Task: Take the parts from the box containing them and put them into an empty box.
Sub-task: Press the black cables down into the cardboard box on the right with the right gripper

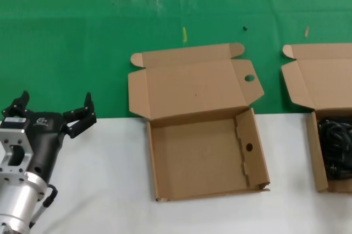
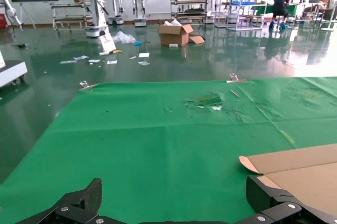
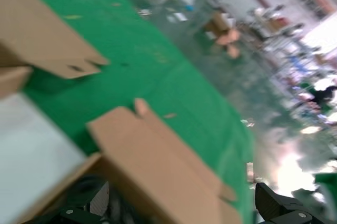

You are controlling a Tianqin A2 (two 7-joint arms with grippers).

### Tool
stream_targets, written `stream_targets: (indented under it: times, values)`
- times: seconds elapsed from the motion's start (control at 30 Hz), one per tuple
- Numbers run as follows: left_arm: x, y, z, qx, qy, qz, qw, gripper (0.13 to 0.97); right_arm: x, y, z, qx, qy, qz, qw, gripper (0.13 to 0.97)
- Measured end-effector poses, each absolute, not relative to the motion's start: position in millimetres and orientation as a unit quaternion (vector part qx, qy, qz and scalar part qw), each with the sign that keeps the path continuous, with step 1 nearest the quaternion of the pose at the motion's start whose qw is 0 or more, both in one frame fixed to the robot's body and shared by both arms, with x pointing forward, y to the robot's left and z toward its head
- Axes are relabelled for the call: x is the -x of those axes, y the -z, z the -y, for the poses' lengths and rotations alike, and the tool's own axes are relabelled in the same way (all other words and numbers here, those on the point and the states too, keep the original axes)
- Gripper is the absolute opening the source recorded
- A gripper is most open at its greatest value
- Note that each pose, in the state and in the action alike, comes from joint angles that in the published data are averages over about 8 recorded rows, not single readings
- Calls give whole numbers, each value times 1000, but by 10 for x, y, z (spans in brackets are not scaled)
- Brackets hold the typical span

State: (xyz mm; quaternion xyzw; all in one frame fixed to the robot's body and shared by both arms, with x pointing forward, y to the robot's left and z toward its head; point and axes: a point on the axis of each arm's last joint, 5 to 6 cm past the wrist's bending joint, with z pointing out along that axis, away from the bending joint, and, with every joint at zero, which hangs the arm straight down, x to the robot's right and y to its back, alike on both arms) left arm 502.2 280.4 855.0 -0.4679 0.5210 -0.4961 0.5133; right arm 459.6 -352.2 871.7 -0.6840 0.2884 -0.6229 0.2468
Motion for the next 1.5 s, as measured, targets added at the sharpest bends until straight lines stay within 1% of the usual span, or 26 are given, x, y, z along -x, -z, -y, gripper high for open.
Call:
stream_targets:
  times: [0.13,0.27,0.43,0.57,0.93,1.5]
  values:
    - [-5022,-8550,-2804,468,496,-521,513,966,-4452,-8794,3580,728,583,-270,239,966]
    - [-5022,-8550,-2804,468,496,-521,513,966,-4385,-8835,3715,767,552,-254,205,966]
    - [-5022,-8550,-2804,468,496,-521,513,966,-4438,-8887,3912,791,544,-234,153,966]
    - [-5022,-8550,-2804,468,496,-521,513,966,-4539,-8940,3973,795,550,-220,130,966]
    - [-5022,-8550,-2804,468,496,-521,513,966,-4768,-8883,3869,812,526,-220,127,966]
    - [-5022,-8550,-2804,468,496,-521,513,966,-4864,-8864,3906,820,515,-224,109,958]
